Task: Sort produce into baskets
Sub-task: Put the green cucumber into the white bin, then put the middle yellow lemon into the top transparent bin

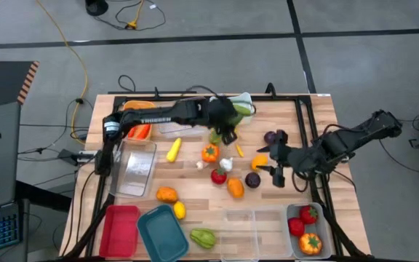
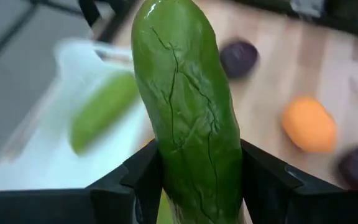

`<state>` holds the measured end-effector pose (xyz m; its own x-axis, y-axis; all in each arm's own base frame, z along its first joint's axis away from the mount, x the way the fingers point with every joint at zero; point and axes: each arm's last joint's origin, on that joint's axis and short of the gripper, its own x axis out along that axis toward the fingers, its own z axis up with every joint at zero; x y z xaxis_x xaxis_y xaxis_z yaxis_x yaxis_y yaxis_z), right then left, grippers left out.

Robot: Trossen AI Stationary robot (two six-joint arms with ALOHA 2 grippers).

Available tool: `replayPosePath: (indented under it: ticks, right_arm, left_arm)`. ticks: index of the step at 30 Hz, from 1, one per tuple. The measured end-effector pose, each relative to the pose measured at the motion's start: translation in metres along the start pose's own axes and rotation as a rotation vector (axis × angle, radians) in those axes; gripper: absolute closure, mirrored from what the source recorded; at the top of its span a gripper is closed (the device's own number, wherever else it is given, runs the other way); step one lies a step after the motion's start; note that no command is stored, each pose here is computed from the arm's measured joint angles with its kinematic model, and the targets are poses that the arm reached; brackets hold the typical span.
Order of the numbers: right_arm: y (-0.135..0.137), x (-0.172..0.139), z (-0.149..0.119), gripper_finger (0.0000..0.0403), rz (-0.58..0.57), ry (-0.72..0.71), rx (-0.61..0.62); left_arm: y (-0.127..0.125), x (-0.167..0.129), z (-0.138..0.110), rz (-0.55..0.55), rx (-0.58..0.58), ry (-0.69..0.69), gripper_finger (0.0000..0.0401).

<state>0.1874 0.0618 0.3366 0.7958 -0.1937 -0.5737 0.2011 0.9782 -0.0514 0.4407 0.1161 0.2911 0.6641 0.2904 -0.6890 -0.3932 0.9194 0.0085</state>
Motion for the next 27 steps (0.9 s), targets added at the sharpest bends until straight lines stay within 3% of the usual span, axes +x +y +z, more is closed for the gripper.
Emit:
replayPosePath:
  ticks: [7,13,21,27]
  right_arm:
    - [-0.019,0.012,0.002,0.0117,-0.101,0.04,0.046]
    - [-0.03,0.018,0.003,0.0117,-0.154,0.058,0.078]
    - [-0.043,0.023,0.005,0.0117,-0.212,0.066,0.118]
    - [-0.049,0.027,0.006,0.0117,-0.241,0.078,0.135]
  left_arm:
    - [0.042,0.007,0.015,0.066,0.021,-0.131,0.0234]
    - [0.063,0.008,0.015,0.1,0.048,-0.132,0.0217]
    - [0.072,0.023,0.013,0.106,0.082,-0.139,0.0164]
    - [0.071,0.027,0.01,0.098,0.124,-0.118,0.0155]
